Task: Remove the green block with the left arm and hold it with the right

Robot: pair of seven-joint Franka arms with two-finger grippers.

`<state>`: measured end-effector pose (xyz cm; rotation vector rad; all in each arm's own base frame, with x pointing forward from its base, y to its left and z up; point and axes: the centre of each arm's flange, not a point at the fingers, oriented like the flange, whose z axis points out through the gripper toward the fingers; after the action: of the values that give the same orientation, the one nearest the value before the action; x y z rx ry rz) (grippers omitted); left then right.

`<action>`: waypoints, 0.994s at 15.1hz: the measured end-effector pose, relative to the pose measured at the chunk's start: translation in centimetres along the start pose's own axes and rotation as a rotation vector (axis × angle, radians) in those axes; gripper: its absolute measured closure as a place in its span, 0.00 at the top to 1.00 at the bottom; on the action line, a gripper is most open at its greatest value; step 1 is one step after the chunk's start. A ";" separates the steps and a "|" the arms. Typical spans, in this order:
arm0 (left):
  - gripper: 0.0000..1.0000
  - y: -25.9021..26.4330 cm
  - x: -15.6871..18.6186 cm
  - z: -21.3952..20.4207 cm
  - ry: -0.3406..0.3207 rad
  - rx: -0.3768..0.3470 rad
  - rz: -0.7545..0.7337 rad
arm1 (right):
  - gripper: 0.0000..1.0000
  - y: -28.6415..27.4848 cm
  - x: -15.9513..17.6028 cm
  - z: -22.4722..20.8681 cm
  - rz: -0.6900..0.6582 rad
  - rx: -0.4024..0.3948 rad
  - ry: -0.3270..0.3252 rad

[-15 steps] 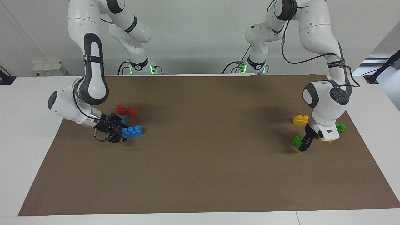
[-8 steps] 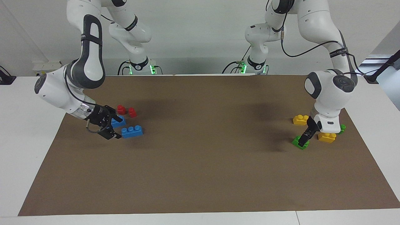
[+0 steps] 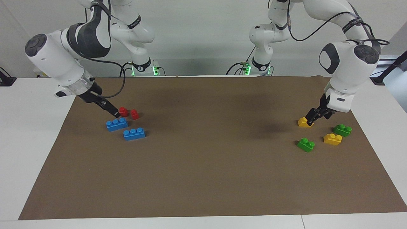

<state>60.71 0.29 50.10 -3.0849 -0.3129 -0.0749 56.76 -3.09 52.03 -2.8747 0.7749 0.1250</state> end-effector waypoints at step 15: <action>1.00 0.9 -7.0 -10.7 -0.098 0.004 0.165 | 1.00 1.9 -3.6 -8.3 -0.366 -0.199 0.010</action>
<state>53.60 -2.45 60.42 -3.1018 -0.0607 0.0815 53.00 -4.38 60.37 -3.1487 0.2371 0.1496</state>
